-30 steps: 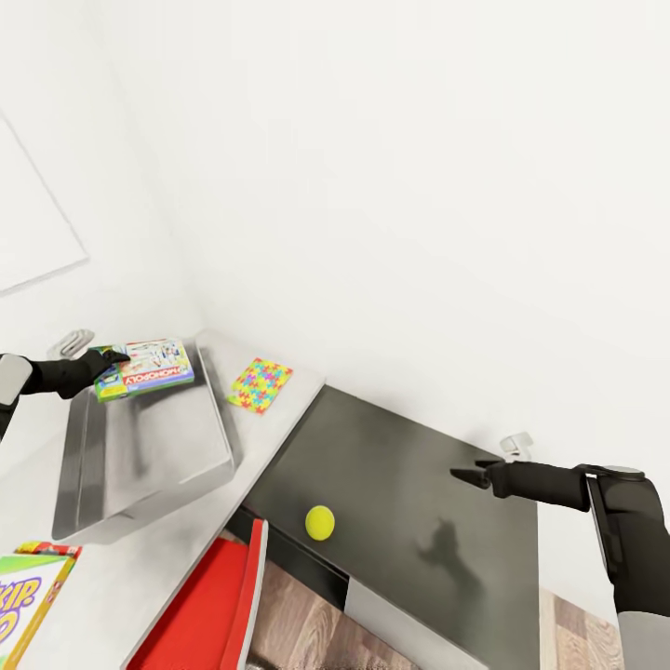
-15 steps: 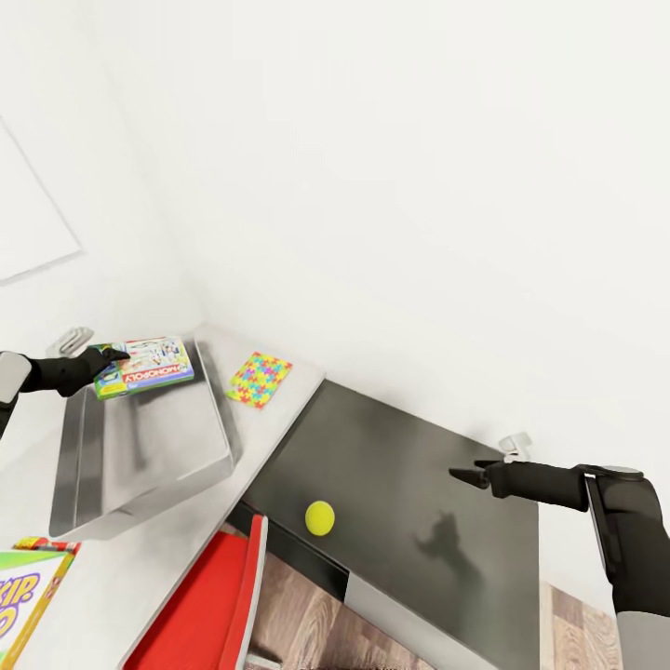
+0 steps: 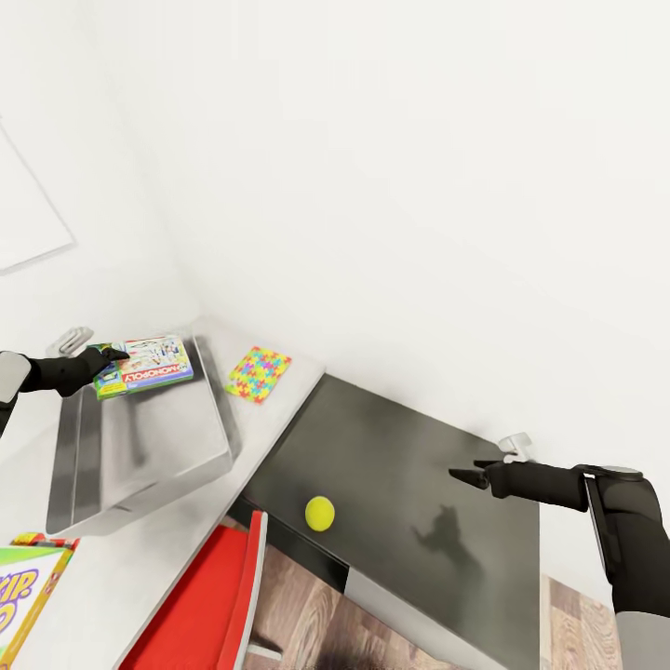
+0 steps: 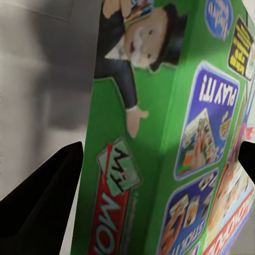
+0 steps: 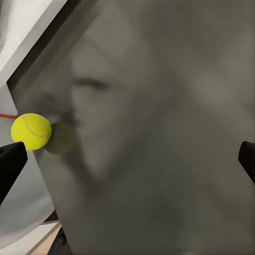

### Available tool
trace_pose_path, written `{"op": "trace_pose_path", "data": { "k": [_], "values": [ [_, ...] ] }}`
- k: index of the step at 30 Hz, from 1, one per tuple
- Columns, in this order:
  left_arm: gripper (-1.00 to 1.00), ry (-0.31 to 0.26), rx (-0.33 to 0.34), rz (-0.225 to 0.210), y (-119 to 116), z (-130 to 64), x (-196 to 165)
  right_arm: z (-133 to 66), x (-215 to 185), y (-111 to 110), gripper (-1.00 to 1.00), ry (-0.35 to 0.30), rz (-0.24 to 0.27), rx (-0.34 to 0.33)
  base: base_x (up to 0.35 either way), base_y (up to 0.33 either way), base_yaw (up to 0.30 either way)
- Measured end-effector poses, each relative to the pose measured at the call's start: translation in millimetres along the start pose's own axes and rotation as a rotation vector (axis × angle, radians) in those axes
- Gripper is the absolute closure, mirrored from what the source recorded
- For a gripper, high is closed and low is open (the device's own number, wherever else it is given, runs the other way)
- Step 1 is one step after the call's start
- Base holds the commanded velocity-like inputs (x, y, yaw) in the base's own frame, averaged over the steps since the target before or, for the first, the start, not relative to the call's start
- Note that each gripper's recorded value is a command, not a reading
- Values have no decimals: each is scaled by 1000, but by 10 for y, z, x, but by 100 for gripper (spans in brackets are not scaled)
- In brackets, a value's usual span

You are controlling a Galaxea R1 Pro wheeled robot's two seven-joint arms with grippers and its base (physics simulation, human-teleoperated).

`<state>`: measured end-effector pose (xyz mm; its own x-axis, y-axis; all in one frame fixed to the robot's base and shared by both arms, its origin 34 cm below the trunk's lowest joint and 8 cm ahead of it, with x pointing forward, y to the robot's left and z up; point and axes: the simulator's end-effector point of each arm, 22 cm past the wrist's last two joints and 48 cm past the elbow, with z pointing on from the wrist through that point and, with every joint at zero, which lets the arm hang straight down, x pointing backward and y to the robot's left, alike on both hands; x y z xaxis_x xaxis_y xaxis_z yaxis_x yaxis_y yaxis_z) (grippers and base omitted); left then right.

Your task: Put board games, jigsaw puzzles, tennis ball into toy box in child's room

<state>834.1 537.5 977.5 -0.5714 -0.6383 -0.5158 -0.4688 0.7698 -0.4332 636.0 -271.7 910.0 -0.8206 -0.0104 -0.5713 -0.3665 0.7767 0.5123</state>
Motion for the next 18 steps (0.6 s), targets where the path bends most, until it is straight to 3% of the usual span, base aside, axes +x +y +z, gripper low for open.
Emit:
{"op": "trace_pose_path", "data": {
  "k": [18],
  "values": [
    [100, 21, -18, 0, 89, 142, 98, 85, 113, -68, -100, 23, 18, 0, 0, 0, 0]
  ]
}}
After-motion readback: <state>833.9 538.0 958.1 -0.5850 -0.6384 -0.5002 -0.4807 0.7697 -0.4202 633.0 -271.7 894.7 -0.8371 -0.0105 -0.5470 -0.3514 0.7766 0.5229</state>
